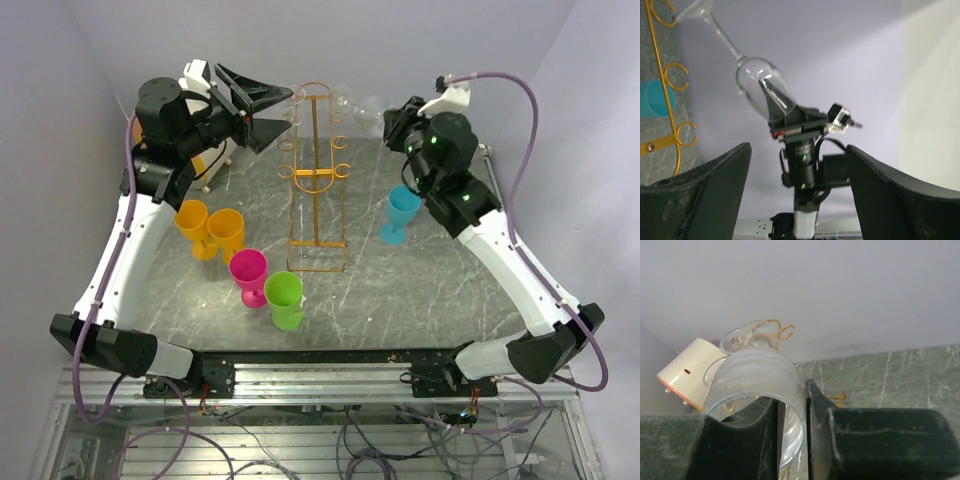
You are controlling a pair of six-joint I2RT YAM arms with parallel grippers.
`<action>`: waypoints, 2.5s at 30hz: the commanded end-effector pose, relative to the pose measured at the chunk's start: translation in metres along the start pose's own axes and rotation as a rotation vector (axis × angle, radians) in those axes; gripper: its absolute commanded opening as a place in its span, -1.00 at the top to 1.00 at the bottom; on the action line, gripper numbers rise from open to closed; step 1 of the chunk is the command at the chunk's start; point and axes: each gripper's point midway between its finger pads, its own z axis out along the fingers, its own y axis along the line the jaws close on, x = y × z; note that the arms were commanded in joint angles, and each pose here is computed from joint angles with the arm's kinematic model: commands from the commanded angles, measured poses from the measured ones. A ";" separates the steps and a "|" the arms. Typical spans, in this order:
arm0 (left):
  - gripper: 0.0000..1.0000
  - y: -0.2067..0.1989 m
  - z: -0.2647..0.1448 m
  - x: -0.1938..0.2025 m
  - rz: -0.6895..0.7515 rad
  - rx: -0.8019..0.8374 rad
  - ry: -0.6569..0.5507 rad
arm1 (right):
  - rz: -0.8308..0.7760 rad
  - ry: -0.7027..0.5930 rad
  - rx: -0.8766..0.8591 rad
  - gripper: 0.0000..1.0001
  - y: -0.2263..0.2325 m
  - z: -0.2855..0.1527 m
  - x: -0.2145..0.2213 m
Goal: Place the wine glass upside down on the wine glass rack
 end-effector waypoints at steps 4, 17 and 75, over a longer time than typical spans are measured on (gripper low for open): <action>-0.62 0.010 0.022 -0.008 -0.039 -0.058 -0.066 | 0.085 -0.338 -0.022 1.00 0.030 -0.035 -0.050; -0.46 0.040 0.040 -0.015 -0.080 -0.127 -0.081 | 0.029 -0.411 -0.119 1.00 0.091 -0.054 -0.015; 0.86 0.000 0.028 -0.018 0.281 0.023 -0.080 | -0.237 -0.431 -0.072 0.92 0.168 -0.081 0.040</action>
